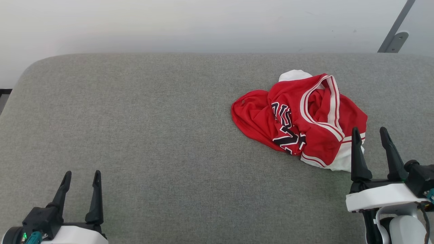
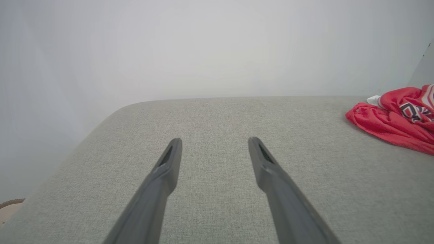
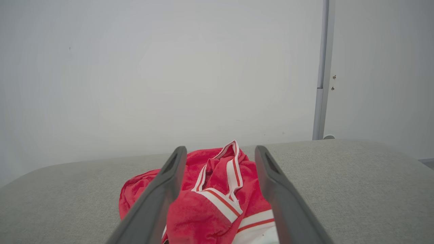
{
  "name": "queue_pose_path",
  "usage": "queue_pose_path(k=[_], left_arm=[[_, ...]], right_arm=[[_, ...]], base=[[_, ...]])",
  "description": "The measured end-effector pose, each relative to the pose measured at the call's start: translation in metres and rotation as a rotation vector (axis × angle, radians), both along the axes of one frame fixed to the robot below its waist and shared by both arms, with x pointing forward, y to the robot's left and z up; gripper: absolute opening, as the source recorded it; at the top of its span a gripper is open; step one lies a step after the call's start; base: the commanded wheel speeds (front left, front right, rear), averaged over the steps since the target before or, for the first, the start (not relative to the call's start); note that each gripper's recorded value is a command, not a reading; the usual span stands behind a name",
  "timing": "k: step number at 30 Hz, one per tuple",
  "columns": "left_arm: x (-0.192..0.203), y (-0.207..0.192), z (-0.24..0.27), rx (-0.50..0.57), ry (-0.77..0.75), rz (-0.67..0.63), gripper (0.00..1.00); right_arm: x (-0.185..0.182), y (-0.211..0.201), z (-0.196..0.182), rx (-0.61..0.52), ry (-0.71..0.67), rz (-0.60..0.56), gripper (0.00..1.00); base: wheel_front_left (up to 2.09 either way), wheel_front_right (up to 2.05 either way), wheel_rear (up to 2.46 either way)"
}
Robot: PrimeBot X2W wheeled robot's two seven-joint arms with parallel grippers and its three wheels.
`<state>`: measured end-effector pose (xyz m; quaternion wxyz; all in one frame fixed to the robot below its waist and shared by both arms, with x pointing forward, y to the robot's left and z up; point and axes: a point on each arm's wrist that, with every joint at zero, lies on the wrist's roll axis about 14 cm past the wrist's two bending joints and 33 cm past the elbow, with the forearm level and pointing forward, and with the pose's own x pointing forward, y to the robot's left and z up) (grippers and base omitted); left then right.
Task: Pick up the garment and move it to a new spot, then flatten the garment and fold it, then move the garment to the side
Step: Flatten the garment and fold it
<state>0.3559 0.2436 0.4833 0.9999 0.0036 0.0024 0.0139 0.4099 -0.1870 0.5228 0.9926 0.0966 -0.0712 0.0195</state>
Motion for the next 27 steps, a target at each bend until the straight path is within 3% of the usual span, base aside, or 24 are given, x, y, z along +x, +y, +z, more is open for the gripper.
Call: queue_pose_path(k=[15, 18, 21, 27], left_arm=[[0.004, -0.004, -0.003, -0.028, 0.004, 0.001, 1.0], [0.005, -0.007, -0.01, -0.043, 0.022, 0.002, 1.0], [0.008, -0.009, -0.017, -0.057, 0.04, 0.005, 1.0], [0.02, -0.013, -0.03, -0.072, 0.074, 0.004, 1.0]], right_arm=[[0.004, 0.009, -0.015, -0.004, 0.054, 0.034, 1.0], [0.007, 0.013, -0.034, -0.048, 0.159, 0.085, 1.0], [0.006, 0.012, -0.068, -0.127, 0.365, 0.153, 1.0], [0.003, -0.02, -0.099, -0.301, 0.684, 0.205, 1.0]], base=[[0.0, 0.0, 0.0], [0.0, 0.0, 0.0], [0.0, 0.0, 0.0], [0.0, 0.0, 0.0]])
